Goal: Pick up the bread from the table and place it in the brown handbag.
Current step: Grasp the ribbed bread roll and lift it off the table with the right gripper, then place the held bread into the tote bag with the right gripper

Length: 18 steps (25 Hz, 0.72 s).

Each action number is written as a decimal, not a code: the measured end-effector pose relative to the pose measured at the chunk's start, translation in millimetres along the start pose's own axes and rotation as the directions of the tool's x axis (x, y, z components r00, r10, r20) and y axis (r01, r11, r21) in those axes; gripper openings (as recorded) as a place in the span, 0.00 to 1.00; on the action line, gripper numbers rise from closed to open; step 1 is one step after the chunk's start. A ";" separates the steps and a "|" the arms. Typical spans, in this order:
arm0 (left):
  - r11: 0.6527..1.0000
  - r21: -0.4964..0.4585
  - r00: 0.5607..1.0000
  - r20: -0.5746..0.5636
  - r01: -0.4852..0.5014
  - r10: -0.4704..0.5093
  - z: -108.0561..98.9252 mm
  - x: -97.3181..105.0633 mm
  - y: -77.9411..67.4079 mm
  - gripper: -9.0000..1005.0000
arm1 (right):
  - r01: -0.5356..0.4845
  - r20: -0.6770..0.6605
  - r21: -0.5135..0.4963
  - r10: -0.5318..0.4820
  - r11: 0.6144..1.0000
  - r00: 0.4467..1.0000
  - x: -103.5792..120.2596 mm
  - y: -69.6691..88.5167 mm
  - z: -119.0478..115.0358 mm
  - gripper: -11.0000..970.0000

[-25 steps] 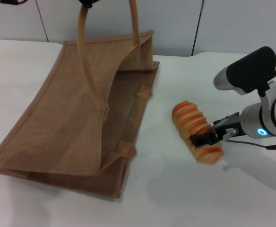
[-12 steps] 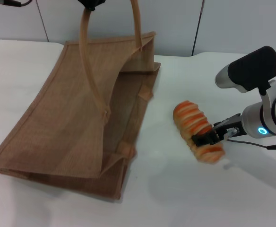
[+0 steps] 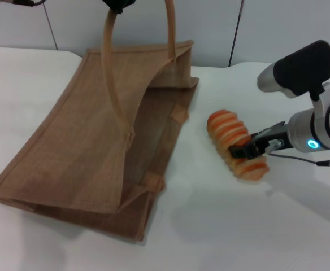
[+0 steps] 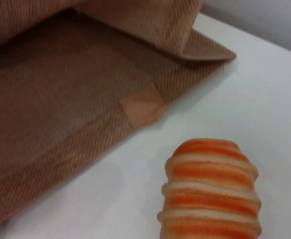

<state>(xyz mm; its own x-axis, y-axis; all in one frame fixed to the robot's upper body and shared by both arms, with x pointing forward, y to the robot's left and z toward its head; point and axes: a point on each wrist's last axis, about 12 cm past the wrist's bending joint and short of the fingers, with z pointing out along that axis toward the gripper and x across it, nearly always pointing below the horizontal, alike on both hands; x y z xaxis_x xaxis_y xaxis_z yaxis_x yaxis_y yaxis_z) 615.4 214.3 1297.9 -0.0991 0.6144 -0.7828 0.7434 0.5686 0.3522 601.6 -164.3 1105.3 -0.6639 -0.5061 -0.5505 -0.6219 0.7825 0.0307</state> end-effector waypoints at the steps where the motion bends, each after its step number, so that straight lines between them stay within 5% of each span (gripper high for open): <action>1: 1.000 -0.001 1.000 0.001 -0.001 0.001 -0.1 -0.3 0.0 0.13 | -0.001 0.004 0.002 0.001 1.000 1.000 -1.0 -1.0 -0.9 0.70; 9: 0.999 -0.029 1.000 -0.004 -0.024 0.023 -4.3 -3.2 1.6 0.13 | 0.025 0.072 -0.003 -0.024 1.000 0.997 -17.6 -2.8 -23.7 0.59; 18: 0.998 -0.021 0.998 0.024 -0.065 0.066 0.3 -23.6 -0.5 0.13 | 0.131 0.097 -0.080 -0.123 0.988 0.988 -32.5 33.6 -29.3 0.51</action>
<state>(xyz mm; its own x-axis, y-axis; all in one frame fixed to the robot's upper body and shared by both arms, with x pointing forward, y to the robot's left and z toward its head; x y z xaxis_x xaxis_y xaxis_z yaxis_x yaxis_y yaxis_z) 617.6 199.4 1316.0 -0.0341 0.6374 -0.7698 0.7344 0.5384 0.4133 590.1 -132.2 1148.7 -0.5388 -0.5607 -0.6287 -0.7346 0.6781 0.0247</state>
